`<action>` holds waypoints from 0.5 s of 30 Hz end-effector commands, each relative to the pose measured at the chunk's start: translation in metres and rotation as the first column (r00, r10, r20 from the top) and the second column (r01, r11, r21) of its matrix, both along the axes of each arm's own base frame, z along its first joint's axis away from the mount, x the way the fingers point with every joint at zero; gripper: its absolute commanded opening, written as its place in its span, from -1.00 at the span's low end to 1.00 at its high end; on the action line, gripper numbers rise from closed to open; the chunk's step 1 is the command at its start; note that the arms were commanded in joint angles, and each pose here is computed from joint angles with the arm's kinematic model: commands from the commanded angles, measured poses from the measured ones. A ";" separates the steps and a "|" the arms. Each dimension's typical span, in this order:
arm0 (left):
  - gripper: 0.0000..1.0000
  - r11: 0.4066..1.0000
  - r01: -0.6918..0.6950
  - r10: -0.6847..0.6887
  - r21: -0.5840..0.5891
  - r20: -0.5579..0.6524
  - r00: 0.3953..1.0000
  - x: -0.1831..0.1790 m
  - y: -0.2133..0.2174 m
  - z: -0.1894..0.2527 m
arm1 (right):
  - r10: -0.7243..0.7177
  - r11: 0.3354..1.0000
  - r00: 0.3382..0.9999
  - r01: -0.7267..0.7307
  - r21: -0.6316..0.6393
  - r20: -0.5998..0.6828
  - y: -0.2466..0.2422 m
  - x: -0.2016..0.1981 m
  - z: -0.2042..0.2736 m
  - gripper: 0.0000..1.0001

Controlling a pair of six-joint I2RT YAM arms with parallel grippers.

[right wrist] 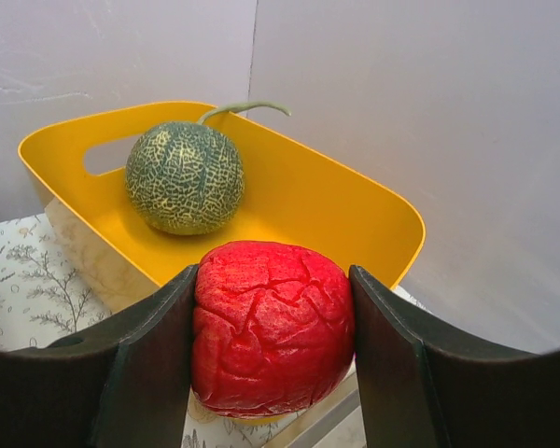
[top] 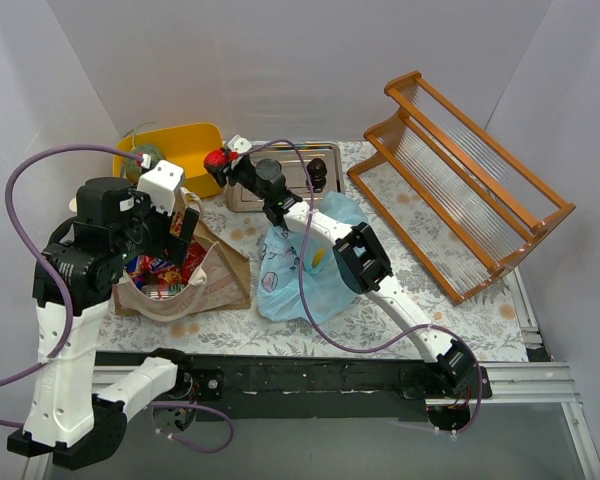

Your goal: Untie the knot of the grocery bags and take out the mixed food

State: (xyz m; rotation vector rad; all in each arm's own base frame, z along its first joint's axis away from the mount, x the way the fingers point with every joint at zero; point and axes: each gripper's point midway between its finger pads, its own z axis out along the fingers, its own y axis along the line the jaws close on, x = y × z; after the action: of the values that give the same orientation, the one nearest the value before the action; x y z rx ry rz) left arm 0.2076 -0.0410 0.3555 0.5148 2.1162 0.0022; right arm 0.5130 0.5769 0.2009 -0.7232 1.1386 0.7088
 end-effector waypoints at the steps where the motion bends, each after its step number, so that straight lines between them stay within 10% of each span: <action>1: 0.82 0.999 0.005 -0.006 -0.050 -0.016 1.000 0.002 -0.007 -0.007 | -0.048 0.992 0.994 0.035 0.124 0.102 -0.025 -0.004 0.095 -0.97; 8: 0.94 0.992 -0.018 0.024 -0.123 0.054 0.998 0.043 -0.021 0.000 | 0.087 0.996 0.996 -0.088 0.007 0.022 -0.056 -0.012 0.090 -0.97; 15: 0.96 0.955 0.027 0.003 -0.296 0.100 0.995 0.100 -0.058 0.019 | 0.228 0.971 0.956 -0.210 -0.114 0.183 -0.106 -0.100 0.136 -0.97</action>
State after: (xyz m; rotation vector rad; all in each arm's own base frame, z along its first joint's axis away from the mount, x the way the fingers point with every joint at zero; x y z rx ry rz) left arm 0.2783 -0.0731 0.3446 0.4029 2.0892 -0.1293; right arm 0.4810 0.4902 0.2514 -0.8707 1.2151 0.7479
